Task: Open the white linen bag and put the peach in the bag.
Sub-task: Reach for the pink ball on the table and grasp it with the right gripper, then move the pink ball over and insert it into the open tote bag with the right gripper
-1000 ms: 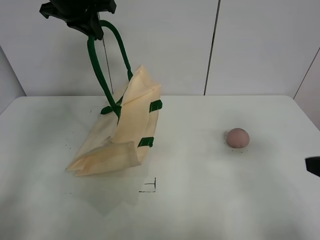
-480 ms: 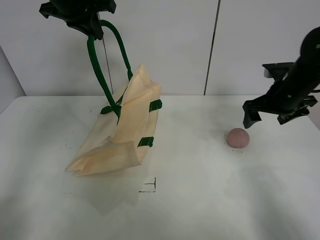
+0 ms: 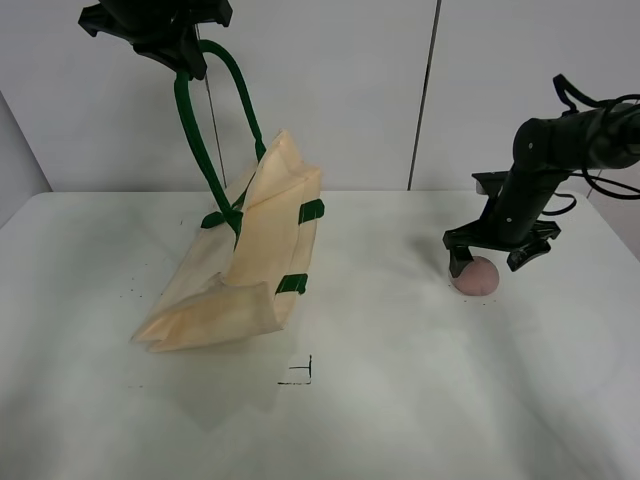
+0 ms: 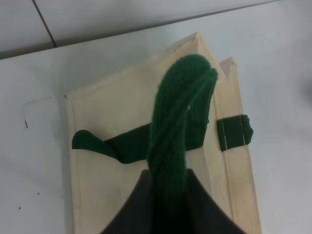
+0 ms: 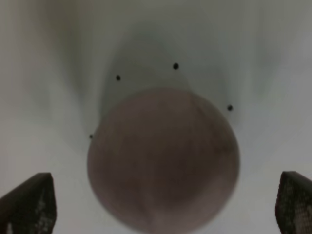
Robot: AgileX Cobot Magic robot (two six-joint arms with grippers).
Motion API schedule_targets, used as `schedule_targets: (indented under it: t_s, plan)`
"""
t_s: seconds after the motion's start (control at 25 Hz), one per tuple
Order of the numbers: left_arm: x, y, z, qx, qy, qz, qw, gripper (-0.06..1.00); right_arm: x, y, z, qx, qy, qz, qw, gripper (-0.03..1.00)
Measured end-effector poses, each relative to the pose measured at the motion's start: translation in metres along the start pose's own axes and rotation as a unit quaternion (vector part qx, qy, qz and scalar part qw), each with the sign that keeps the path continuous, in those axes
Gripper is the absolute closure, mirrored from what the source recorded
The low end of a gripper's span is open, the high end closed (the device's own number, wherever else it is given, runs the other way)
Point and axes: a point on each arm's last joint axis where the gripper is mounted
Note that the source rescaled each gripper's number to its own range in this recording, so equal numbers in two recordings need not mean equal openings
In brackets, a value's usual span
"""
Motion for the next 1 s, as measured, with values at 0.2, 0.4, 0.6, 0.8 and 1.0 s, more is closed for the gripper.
schedule_targets:
  t_s: [0.2, 0.4, 0.6, 0.8, 1.0]
  plan:
    - [0.000, 0.000, 0.000, 0.000, 0.000, 0.000, 1.000, 0.94, 0.010, 0.001, -0.001, 0.008, 0.008, 0.004, 1.000, 0.13]
    - [0.000, 0.000, 0.000, 0.000, 0.000, 0.000, 1.000, 0.94, 0.008, 0.002, 0.002, 0.012, 0.001, 0.009, 1.000, 0.90]
    - [-0.010, 0.000, 0.000, 0.000, -0.010, 0.001, 1.000, 0.94, -0.011, 0.009, 0.006, 0.009, -0.009, 0.044, 0.999, 0.97]
    - [-0.020, -0.001, 0.000, 0.001, -0.020, 0.003, 1.000, 0.94, -0.082, 0.036, 0.032, 0.007, -0.052, 0.157, 0.986, 0.97]
    - [-0.021, -0.001, 0.000, 0.001, -0.020, 0.003, 1.000, 0.94, -0.147, 0.078, 0.046, -0.032, -0.095, 0.275, 0.956, 0.97]
Point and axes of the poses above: a point on each arm's last joint axis where the gripper is mounted, x pointing out along that axis toward the gripper, y along the wrist's bending axis when the last joint is at zero, z = x × y, and after that the axes turned 13 degrees about x, right-handed
